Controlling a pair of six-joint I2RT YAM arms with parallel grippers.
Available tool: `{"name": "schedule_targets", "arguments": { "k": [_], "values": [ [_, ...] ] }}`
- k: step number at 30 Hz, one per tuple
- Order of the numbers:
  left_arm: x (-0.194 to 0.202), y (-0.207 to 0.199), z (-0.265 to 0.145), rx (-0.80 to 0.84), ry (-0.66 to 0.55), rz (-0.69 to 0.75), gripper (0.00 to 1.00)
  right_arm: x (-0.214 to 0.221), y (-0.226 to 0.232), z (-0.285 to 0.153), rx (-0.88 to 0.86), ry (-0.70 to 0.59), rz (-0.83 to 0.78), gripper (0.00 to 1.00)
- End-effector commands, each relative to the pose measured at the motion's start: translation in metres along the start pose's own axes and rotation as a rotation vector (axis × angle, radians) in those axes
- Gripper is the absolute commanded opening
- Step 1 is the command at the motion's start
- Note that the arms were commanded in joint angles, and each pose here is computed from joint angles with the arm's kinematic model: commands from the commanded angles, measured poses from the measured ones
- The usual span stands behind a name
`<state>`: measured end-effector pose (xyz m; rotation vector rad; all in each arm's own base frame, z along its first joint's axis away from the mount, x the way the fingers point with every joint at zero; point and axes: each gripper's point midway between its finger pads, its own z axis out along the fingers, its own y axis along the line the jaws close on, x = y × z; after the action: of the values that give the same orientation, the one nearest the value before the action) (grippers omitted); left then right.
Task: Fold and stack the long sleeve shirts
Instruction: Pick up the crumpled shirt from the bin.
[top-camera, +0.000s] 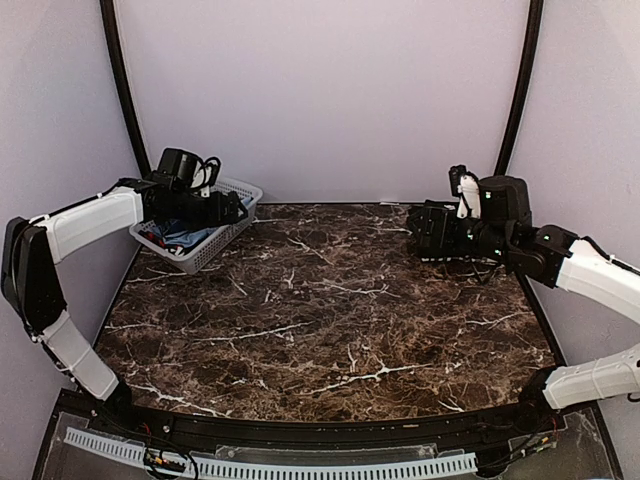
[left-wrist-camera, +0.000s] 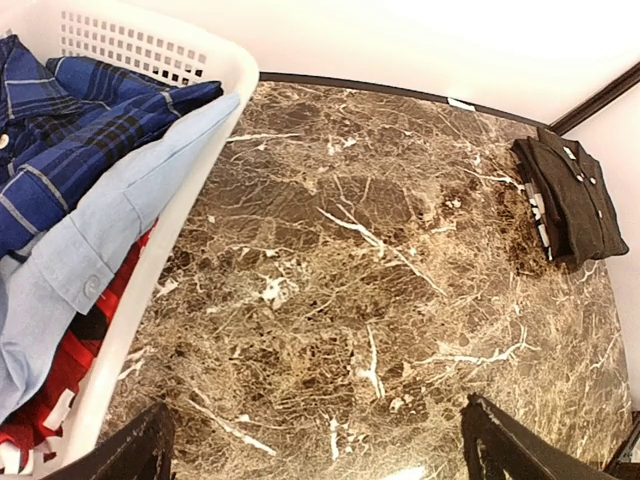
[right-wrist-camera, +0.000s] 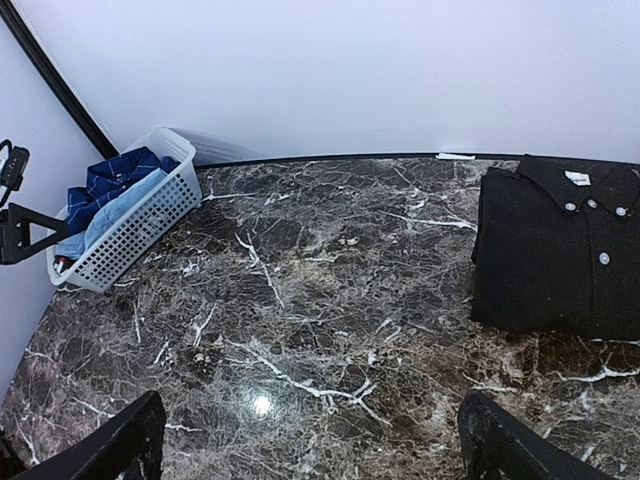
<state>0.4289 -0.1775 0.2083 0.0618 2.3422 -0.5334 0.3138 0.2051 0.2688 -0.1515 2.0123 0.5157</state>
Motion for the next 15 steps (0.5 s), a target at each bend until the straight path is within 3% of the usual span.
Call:
{"name": "schedule_targets", "arguments": {
  "k": [1,12,15],
  "values": [
    [-0.024,-0.013,-0.022,0.032,-0.112,0.023,0.99,-0.02,0.005,-0.006,-0.009,-0.067,0.005,0.99],
    [-0.046,0.005,-0.018,-0.1,-0.141,0.026,0.99,-0.023,0.008,-0.007,-0.021,-0.072,-0.01,0.99],
    [-0.059,0.033,-0.014,-0.222,-0.16,-0.005,0.99,-0.025,0.009,-0.009,-0.028,-0.074,-0.009,0.99]
  ]
}}
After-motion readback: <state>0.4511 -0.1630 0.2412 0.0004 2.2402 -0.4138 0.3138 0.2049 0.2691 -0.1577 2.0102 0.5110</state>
